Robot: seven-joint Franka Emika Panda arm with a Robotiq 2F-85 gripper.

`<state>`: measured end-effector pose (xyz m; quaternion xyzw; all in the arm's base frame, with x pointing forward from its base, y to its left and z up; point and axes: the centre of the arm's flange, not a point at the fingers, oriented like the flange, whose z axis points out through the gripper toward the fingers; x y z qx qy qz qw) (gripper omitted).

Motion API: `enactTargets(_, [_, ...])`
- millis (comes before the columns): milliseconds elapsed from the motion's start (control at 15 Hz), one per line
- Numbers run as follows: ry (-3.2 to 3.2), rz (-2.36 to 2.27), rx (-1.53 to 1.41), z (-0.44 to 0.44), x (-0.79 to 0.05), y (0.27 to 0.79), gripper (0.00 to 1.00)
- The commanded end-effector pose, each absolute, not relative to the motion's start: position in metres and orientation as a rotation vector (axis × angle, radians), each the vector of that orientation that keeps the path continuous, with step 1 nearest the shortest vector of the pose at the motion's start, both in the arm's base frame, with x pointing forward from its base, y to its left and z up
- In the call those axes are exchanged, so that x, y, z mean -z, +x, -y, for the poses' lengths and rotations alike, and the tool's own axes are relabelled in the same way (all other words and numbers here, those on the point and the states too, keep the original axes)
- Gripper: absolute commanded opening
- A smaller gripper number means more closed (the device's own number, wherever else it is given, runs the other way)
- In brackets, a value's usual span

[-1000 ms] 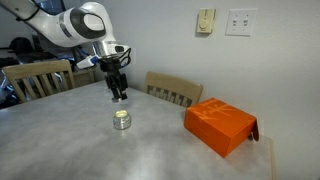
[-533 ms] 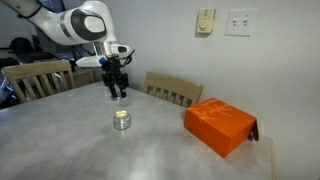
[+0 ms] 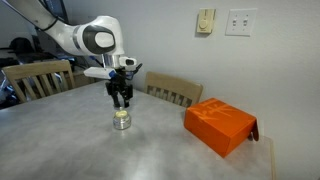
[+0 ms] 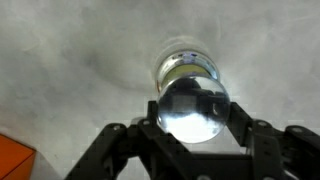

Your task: Place the lid on the silver jar

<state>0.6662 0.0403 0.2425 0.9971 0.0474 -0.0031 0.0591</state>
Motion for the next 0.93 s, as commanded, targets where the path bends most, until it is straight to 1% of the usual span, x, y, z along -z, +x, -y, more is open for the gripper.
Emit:
enactTargets(0, [3.048, -0.166, 0.080, -0.034, -0.223, 0.679, 0.44])
enactTargets(333, [3.047, -0.173, 0.137, -0.033, -0.203, 0.683, 0.44])
enactTargets(867, [3.097, -0.171, 0.156, -0.034, -0.200, 0.673, 0.44])
